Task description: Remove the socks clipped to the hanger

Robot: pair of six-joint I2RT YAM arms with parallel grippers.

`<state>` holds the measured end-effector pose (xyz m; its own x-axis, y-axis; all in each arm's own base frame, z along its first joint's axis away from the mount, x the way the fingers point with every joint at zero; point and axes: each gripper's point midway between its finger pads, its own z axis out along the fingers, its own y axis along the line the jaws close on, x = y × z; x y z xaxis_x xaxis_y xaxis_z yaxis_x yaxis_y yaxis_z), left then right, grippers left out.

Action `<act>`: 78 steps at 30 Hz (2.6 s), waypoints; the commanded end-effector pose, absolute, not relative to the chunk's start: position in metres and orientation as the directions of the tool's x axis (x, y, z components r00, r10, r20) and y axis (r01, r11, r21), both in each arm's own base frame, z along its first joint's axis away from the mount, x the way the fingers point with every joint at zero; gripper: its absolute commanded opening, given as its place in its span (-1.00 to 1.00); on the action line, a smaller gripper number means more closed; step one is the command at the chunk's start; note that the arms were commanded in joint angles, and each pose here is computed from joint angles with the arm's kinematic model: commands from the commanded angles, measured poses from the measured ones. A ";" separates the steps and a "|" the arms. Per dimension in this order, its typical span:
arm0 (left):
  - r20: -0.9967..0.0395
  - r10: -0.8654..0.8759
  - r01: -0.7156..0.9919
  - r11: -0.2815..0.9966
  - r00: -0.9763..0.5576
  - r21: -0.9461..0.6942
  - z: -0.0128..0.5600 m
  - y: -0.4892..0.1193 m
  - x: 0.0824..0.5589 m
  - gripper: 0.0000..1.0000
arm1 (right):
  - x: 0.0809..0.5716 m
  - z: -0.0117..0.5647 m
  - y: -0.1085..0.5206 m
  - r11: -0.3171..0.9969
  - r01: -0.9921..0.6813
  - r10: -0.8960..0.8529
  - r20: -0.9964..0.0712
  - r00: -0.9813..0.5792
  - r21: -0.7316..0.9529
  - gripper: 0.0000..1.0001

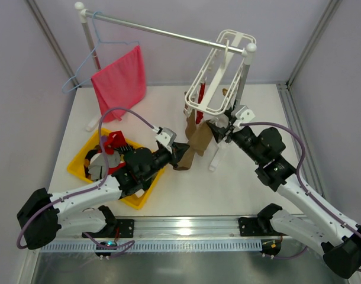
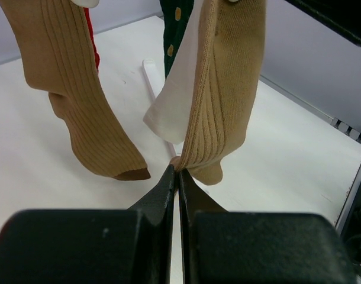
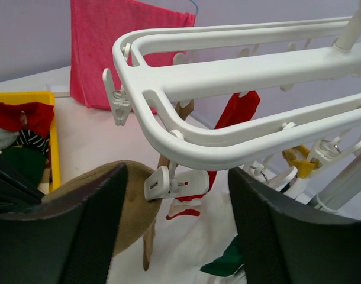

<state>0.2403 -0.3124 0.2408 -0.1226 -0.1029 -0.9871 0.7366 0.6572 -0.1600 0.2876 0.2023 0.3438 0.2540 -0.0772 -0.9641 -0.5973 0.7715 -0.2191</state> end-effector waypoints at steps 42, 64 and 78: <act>-0.932 -0.292 0.203 0.920 -0.214 -0.335 0.212 -0.141 0.302 -1.00 | 0.291 0.350 0.201 0.777 -0.590 -0.065 -0.960 0.272 -0.220 0.74; -0.851 -0.466 -0.044 0.881 -0.243 -0.470 0.147 -0.081 0.255 -1.00 | 0.295 0.347 0.202 0.780 -0.588 -0.067 -0.963 0.261 -0.214 0.75; -0.855 -0.452 -0.077 0.891 -0.253 -0.448 0.147 -0.078 0.258 0.34 | 0.294 0.348 0.199 0.787 -0.578 -0.071 -0.961 0.266 -0.218 0.75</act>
